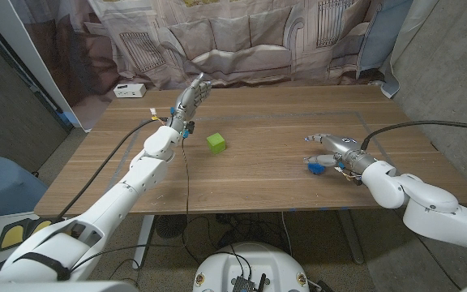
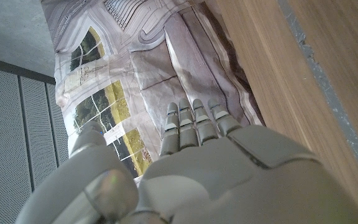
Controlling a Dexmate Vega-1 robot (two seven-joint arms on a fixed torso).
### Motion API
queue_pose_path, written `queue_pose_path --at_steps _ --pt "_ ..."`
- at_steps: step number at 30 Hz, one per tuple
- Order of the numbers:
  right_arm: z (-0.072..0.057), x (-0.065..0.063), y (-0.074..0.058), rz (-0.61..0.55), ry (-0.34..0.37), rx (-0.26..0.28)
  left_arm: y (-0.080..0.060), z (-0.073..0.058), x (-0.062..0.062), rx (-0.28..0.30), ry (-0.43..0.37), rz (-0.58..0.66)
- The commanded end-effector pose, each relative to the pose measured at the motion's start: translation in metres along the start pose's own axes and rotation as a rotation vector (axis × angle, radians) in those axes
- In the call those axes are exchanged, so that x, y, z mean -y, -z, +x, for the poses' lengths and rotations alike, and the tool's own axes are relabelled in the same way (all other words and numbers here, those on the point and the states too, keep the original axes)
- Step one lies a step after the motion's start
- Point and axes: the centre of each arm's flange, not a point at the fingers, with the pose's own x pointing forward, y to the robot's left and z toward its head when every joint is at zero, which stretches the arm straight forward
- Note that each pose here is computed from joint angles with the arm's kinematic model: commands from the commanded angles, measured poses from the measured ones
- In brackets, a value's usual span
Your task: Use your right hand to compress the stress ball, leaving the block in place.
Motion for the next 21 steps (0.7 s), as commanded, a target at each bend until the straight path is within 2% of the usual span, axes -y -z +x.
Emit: queue_pose_path --at_steps 1,7,21 --pt "0.002 0.005 0.001 0.082 0.069 0.012 -0.002 0.001 -0.002 0.002 -0.001 0.006" --pt "0.007 0.005 0.002 0.136 0.086 0.018 -0.003 -0.003 -0.001 -0.006 0.006 0.008" --pt "0.015 0.013 0.008 0.246 0.188 0.028 -0.003 -0.012 -0.003 -0.011 0.002 0.009"
